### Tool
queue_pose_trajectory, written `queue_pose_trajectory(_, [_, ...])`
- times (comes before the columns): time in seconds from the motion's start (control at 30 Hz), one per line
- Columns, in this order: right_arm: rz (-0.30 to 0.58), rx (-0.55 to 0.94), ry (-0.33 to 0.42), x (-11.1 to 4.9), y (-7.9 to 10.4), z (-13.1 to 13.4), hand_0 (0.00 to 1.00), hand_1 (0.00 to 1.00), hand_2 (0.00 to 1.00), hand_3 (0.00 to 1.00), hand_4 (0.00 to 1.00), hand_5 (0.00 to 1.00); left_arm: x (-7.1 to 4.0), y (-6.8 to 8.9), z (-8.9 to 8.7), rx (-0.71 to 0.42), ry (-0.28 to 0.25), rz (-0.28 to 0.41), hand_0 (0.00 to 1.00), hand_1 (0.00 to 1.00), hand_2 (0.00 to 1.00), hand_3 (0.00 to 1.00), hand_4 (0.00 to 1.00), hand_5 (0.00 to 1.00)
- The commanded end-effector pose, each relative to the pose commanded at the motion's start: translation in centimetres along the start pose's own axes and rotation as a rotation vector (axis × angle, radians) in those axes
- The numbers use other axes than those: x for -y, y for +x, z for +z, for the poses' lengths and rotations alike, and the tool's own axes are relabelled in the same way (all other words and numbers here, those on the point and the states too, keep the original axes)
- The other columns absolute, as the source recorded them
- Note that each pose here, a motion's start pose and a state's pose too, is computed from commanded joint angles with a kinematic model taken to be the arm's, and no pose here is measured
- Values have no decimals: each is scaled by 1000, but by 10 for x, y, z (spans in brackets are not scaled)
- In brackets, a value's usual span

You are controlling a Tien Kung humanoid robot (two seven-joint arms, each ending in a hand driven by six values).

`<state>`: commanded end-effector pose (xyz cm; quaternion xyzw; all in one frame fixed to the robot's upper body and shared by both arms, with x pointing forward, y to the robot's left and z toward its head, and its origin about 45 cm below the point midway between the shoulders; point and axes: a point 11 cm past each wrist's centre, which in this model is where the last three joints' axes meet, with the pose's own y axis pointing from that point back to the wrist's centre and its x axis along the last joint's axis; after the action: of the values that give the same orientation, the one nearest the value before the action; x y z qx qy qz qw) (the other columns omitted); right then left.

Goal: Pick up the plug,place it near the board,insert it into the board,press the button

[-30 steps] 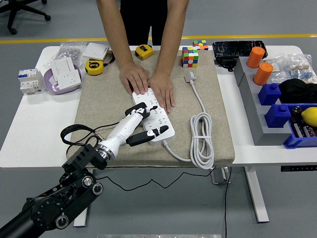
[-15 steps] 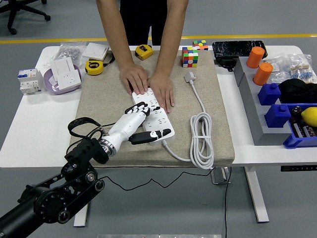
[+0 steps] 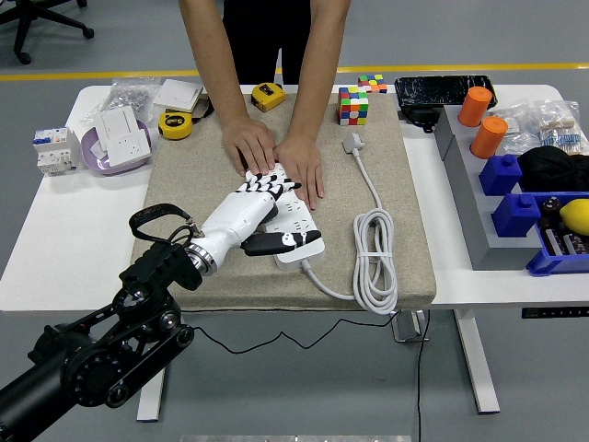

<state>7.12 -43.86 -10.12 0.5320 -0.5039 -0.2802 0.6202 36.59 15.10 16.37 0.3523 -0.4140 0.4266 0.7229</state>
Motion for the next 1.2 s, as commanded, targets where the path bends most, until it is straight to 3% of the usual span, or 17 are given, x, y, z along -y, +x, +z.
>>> queue_pose_trajectory(0.23, [3, 5, 1, 0, 1, 0, 884, 749, 717, 664, 939, 513, -3, -1, -26, 68, 77, -29, 998, 998, 998, 929, 998, 998])
queue_pose_trajectory(0.77, [8, 14, 2, 0, 4, -1, 884, 749, 717, 665, 941, 514, -7, 4, -36, 97, 81, -36, 998, 998, 983, 900, 998, 998])
queue_pose_trajectory(1.2, [8, 13, 7, 0, 4, -3, 884, 749, 716, 665, 942, 517, -7, -7, -31, 98, 70, -69, 998, 998, 979, 900, 998, 998])
